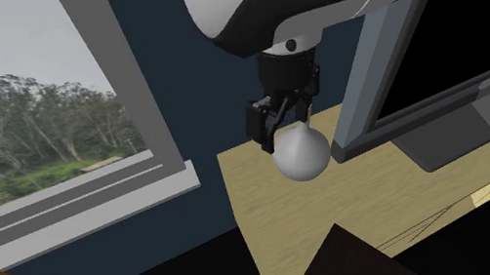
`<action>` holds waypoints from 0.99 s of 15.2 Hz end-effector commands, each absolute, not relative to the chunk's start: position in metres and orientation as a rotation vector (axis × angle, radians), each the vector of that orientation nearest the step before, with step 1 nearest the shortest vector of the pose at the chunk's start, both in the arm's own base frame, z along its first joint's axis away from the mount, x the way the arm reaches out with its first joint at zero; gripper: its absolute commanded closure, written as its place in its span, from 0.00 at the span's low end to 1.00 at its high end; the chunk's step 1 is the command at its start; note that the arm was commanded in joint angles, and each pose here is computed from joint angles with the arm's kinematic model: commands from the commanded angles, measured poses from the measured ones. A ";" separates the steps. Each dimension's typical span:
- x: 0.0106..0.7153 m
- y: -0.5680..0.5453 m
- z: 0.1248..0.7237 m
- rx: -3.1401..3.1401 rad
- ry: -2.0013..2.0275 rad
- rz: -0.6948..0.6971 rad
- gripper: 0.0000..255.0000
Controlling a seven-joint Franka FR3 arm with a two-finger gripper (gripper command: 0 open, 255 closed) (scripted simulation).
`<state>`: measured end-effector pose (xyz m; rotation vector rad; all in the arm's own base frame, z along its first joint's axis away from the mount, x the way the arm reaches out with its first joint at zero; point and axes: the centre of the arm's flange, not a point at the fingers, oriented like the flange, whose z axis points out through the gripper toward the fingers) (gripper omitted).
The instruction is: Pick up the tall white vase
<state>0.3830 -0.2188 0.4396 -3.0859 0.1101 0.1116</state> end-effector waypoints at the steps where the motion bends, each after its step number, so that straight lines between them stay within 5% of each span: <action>1: 0.392 -0.238 0.428 -3.091 0.124 0.112 0.00; 15: 0.442 -0.393 0.348 -3.115 0.223 0.121 0.00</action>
